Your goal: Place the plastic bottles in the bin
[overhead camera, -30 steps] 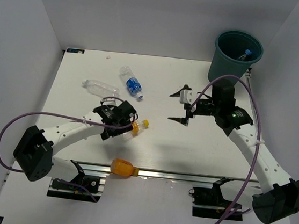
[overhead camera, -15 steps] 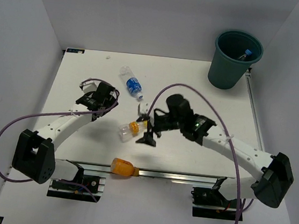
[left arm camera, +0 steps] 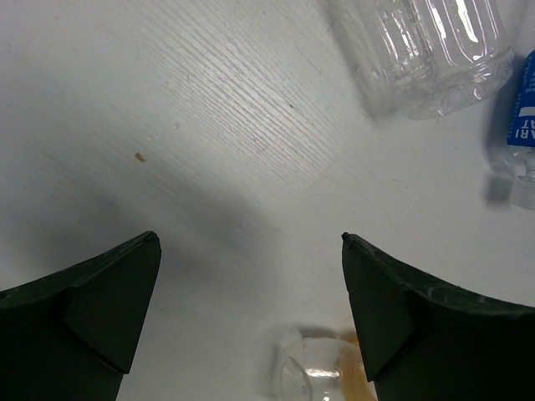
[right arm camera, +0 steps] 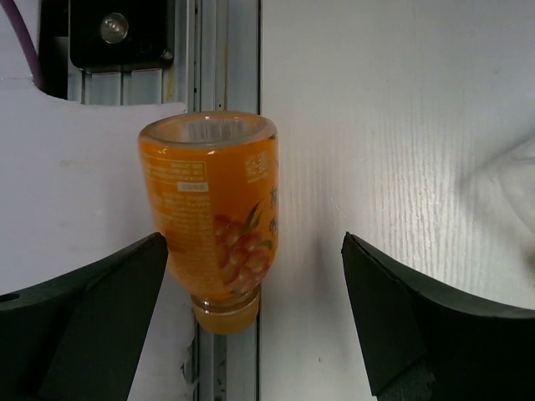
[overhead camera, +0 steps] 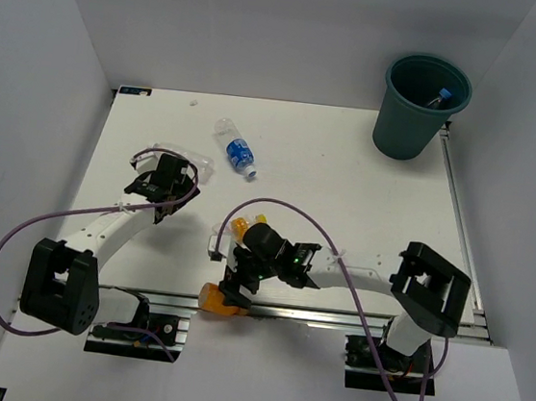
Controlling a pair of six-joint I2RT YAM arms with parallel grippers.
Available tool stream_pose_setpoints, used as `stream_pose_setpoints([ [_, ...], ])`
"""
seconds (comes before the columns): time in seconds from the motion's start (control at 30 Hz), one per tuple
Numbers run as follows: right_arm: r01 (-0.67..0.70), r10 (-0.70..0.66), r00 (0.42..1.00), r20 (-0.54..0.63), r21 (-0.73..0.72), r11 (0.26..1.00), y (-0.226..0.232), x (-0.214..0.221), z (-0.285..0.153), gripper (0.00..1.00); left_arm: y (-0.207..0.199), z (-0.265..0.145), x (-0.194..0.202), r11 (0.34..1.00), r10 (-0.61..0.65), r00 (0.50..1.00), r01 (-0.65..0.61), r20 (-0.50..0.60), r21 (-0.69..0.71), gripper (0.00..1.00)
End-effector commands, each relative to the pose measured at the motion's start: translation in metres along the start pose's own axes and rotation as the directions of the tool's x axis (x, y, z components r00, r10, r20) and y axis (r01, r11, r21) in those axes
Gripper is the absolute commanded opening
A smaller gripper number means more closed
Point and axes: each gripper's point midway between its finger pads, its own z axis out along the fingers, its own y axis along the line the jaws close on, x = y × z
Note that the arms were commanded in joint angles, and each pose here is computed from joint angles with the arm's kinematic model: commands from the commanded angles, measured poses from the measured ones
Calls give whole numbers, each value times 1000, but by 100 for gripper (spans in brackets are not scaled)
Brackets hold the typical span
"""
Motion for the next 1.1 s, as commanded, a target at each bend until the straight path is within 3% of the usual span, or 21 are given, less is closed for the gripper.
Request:
stream_pose_setpoints([
  [0.0, 17, -15, 996, 83, -22, 1000, 4, -20, 14, 89, -1, -6, -9, 999, -10, 999, 9, 31, 30, 98],
  [0.2, 46, -42, 999, 27, -146, 988, 34, 2, 35, 89, 3, -5, -10, 1000, -6, 999, 5, 35, 17, 98],
  [0.43, 70, -77, 996, -42, -148, 987, 41, 15, 58, 84, 7, -2, -9, 1000, 5, 1000, -5, 30, -3, 98],
  [0.57, 70, -74, 997, -34, -109, 992, 34, 12, 61, 68, 7, -1, -9, 1000, 2, 1000, -2, 25, -3, 98],
  [0.63, 70, -70, 998, 6, -69, 995, 28, -1, 60, 51, 6, -1, -10, 1000, 0, 1000, 0, 25, 3, 98],
  [0.67, 64, -63, 998, 18, -48, 997, 25, -3, 58, 36, 5, -1, -10, 1000, 1, 1000, -1, 23, 3, 98],
  [0.7, 63, -62, 998, 33, -30, 998, 23, -6, 56, 32, 6, 0, -10, 1000, 5, 1000, -5, 21, -1, 98],
  [0.83, 55, -62, 984, 168, 51, 997, 5, -48, 21, 24, 4, -2, -11, 1000, 21, 1000, -22, 21, 17, 98],
  [0.93, -17, -34, 953, 300, 164, 986, -43, -83, -30, 19, -1, -6, -11, 999, 18, 1000, -19, 17, 50, 98],
  [1.0, -131, 4, 913, 408, 284, 950, -106, -100, -82, 17, -10, -10, -8, 993, 21, 1000, -22, 5, 112, 98],
  [1.07, -274, 13, 854, 520, 429, 861, -171, -113, -155, 17, -15, -12, -6, 987, 37, 999, -37, 4, 158, 98],
])
